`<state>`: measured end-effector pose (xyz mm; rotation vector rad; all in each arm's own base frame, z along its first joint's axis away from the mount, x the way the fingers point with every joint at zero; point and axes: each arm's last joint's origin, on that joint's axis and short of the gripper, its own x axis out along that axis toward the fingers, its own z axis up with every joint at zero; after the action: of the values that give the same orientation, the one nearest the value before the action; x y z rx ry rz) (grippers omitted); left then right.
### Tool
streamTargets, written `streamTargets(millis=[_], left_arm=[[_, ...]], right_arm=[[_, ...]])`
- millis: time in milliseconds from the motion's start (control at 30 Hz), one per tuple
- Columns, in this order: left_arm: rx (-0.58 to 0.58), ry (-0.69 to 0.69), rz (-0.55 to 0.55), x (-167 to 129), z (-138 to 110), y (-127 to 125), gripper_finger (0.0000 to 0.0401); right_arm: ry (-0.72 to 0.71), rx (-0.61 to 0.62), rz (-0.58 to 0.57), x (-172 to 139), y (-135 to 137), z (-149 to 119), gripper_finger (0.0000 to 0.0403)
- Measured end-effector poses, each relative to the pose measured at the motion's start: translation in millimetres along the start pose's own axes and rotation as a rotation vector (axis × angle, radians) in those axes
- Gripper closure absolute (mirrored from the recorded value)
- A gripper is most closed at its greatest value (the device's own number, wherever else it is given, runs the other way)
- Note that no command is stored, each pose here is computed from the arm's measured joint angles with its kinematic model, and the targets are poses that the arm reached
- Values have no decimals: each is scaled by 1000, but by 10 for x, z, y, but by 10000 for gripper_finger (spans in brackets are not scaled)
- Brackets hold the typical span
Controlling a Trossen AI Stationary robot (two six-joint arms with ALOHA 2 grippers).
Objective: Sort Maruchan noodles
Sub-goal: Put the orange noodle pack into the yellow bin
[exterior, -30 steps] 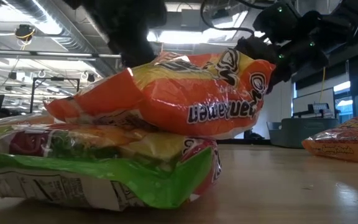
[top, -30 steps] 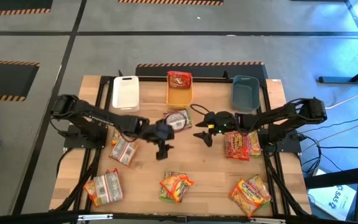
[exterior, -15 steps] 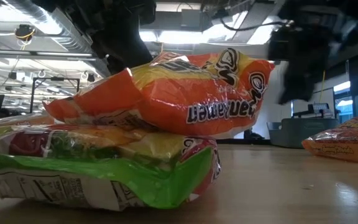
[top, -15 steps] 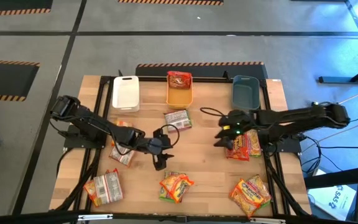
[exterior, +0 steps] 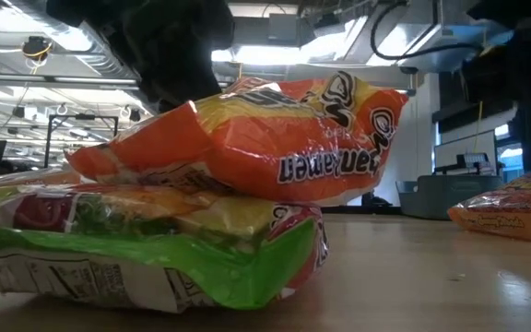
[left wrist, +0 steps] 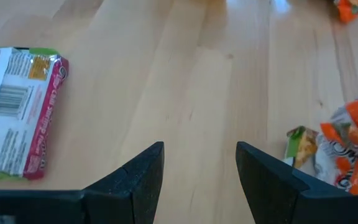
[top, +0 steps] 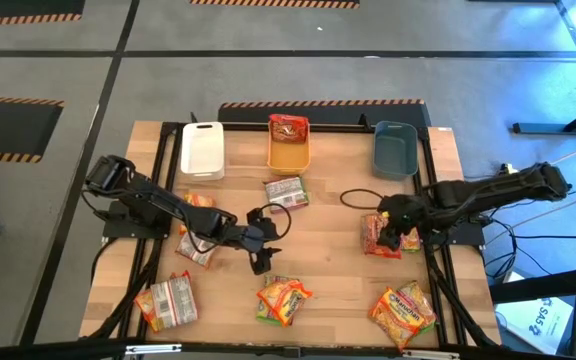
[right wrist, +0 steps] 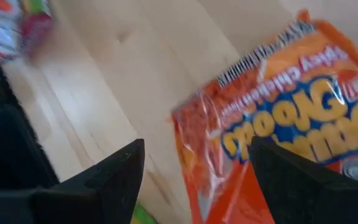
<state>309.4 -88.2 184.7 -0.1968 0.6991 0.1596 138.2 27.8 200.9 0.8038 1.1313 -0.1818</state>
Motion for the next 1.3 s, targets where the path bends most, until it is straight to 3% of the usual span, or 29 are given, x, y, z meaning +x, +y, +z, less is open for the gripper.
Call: streamTargets(millis=[100, 433, 933, 1100, 1233, 1300], left_arm=[[-4, 15, 10, 45, -29, 10, 207], [-45, -14, -5, 77, -11, -10, 207], [-53, -24, -1, 76, -4, -12, 207], [-21, -81, -1, 75, 49, -23, 207], [4, -159, -17, 67, 124, -47, 207], [7, -199, -22, 112, 153, -51, 207]], right_arm=[[21, -9, -75, 85, -12, -19, 127], [-70, -182, -77, 546, 161, 249, 127], [-346, -364, 170, 1256, 461, 649, 127], [-332, -413, 251, 1274, 551, 742, 127], [-292, -415, 330, 1055, 650, 733, 127], [-247, -383, 299, 941, 620, 667, 127]])
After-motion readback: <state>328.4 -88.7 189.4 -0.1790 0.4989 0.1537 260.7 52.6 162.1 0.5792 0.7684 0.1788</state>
